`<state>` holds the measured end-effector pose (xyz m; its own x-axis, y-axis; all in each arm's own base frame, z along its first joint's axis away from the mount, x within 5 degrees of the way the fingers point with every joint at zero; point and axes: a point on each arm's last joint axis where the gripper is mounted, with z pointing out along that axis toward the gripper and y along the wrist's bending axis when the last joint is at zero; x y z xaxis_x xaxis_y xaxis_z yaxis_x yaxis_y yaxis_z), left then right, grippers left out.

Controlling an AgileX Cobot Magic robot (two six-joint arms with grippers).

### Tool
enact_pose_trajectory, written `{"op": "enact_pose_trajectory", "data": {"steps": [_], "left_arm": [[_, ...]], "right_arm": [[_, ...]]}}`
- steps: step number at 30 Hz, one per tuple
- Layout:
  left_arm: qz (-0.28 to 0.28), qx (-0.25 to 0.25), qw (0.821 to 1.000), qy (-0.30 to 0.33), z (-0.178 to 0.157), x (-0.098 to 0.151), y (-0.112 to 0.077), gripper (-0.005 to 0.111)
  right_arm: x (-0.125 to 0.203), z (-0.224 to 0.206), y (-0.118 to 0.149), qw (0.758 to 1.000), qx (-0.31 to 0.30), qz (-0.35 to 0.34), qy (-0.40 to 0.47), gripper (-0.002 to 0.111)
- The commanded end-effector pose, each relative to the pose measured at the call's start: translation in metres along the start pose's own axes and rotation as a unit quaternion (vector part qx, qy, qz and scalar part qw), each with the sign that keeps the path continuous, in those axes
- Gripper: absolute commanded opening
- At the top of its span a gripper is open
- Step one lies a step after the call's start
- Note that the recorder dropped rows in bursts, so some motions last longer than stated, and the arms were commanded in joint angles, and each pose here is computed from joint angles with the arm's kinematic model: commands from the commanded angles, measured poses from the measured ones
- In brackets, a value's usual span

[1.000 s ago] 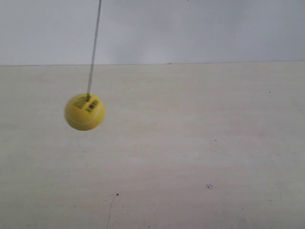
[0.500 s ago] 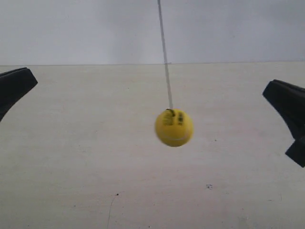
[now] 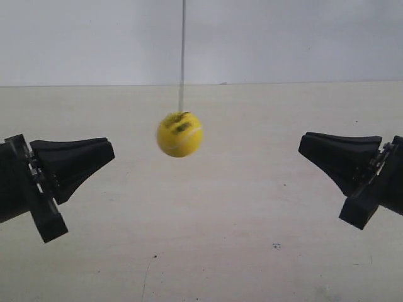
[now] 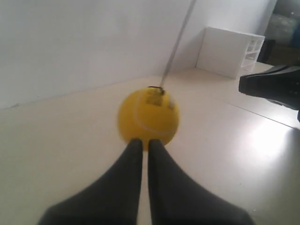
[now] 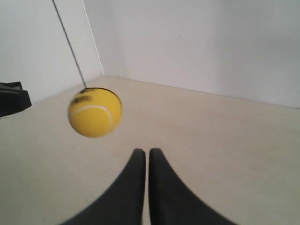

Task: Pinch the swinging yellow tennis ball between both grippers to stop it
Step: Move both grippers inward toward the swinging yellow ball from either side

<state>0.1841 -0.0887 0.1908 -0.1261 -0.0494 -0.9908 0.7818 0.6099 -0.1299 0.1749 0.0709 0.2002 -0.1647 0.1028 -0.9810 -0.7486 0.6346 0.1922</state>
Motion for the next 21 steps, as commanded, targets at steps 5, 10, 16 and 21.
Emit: {"op": "enact_pose_trajectory", "data": {"steps": [5, 10, 16, 21], "left_arm": [[0.011, 0.043, 0.999, 0.000, 0.038, 0.001, 0.005, 0.005], [0.024, 0.021, 0.999, -0.008, 0.039, 0.001, 0.009, 0.005], [0.047, 0.067, 0.997, 0.009, 0.055, 0.012, -0.005, 0.005], [0.051, 0.070, 0.996, 0.010, 0.058, 0.013, -0.005, 0.005]], "right_arm": [[0.000, 0.001, 0.003, 1.000, -0.018, -0.019, 0.002, 0.000], [-0.001, 0.001, 0.001, 0.999, -0.011, -0.033, -0.004, 0.000], [-0.003, 0.037, 0.029, 0.992, -0.071, -0.086, 0.053, 0.000], [-0.001, 0.042, 0.045, 0.988, -0.110, -0.093, 0.055, 0.000]]}}
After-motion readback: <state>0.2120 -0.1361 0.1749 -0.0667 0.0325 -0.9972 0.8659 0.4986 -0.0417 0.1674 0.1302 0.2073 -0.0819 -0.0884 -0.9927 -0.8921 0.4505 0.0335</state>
